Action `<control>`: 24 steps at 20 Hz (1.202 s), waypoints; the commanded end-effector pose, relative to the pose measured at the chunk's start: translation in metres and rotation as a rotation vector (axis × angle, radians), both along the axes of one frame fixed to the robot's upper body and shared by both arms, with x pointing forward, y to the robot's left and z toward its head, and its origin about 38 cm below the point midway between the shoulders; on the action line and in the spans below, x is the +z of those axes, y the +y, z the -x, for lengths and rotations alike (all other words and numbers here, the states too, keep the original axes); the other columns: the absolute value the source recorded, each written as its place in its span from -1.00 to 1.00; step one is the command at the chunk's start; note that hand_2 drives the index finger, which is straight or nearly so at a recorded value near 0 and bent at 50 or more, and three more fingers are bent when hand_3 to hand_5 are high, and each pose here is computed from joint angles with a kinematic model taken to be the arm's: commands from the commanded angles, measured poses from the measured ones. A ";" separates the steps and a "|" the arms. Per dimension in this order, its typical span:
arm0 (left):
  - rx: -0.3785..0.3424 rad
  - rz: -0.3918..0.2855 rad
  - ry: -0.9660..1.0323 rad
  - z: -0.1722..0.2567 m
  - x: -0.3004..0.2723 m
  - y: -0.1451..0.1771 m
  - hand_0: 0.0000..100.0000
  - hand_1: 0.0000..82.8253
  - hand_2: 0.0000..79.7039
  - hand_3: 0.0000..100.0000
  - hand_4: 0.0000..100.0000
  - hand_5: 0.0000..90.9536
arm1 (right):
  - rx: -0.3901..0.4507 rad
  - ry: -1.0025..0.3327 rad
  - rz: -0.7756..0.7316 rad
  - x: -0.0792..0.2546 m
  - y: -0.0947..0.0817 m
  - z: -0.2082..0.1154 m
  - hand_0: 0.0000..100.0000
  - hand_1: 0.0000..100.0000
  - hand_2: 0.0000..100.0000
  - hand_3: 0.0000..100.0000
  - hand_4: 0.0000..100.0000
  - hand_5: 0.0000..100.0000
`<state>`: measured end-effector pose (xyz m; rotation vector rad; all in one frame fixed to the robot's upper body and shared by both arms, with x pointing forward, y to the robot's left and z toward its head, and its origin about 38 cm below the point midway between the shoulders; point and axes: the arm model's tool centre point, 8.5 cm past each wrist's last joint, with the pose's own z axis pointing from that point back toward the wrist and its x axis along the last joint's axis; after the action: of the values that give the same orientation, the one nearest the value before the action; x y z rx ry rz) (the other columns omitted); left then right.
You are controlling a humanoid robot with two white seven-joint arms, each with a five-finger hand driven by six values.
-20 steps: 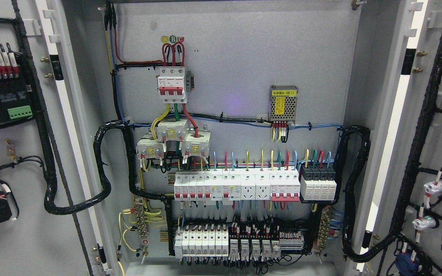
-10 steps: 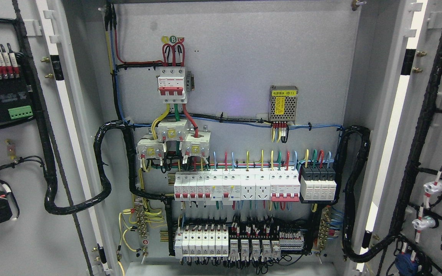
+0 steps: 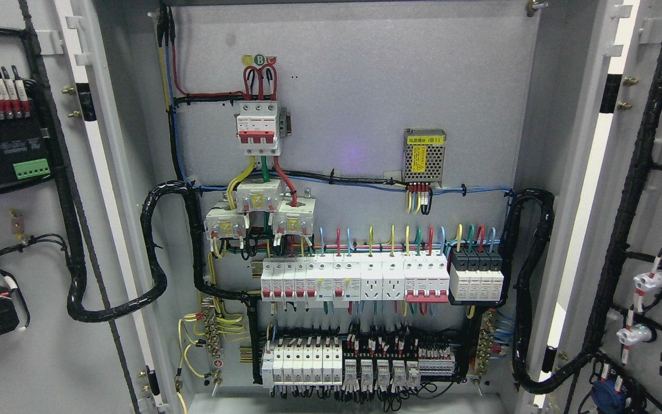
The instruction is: Open door with both hands
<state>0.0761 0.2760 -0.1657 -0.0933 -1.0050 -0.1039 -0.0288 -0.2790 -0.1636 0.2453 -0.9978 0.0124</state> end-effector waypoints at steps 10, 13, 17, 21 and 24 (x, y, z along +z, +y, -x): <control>0.139 0.081 0.781 0.097 -0.094 -0.042 -1.00 -1.00 -1.00 -1.00 -0.94 -1.00 | -0.268 0.790 0.125 -0.083 0.032 0.061 -0.79 -1.00 -1.00 -1.00 -1.00 -1.00; 0.141 0.083 0.805 0.096 -0.095 -0.043 -1.00 -1.00 -1.00 -1.00 -0.94 -1.00 | -0.225 0.875 0.209 -0.089 0.030 0.051 -0.79 -1.00 -1.00 -1.00 -1.00 -1.00; 0.160 0.089 0.875 0.098 -0.096 -0.044 -1.00 -1.00 -1.00 -1.00 -0.94 -1.00 | -0.199 0.987 0.186 -0.094 0.042 0.039 -0.79 -1.00 -1.00 -1.00 -1.00 -1.00; 0.173 0.103 0.966 0.107 -0.097 -0.046 -1.00 -1.00 -1.00 -1.00 -0.94 -1.00 | -0.137 1.083 0.189 -0.095 0.047 0.036 -0.79 -1.00 -1.00 -1.00 -1.00 -1.00; 0.182 0.111 1.028 0.114 -0.097 -0.046 -1.00 -1.00 -1.00 -1.00 -0.94 -1.00 | -0.051 1.082 0.207 -0.095 0.058 0.038 -0.79 -1.00 -1.00 -1.00 -1.00 -1.00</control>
<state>0.0102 0.2430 -0.2622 -0.1232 -0.1782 0.1113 -0.0429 -0.2500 -0.2622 -0.0212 -0.0386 -0.1213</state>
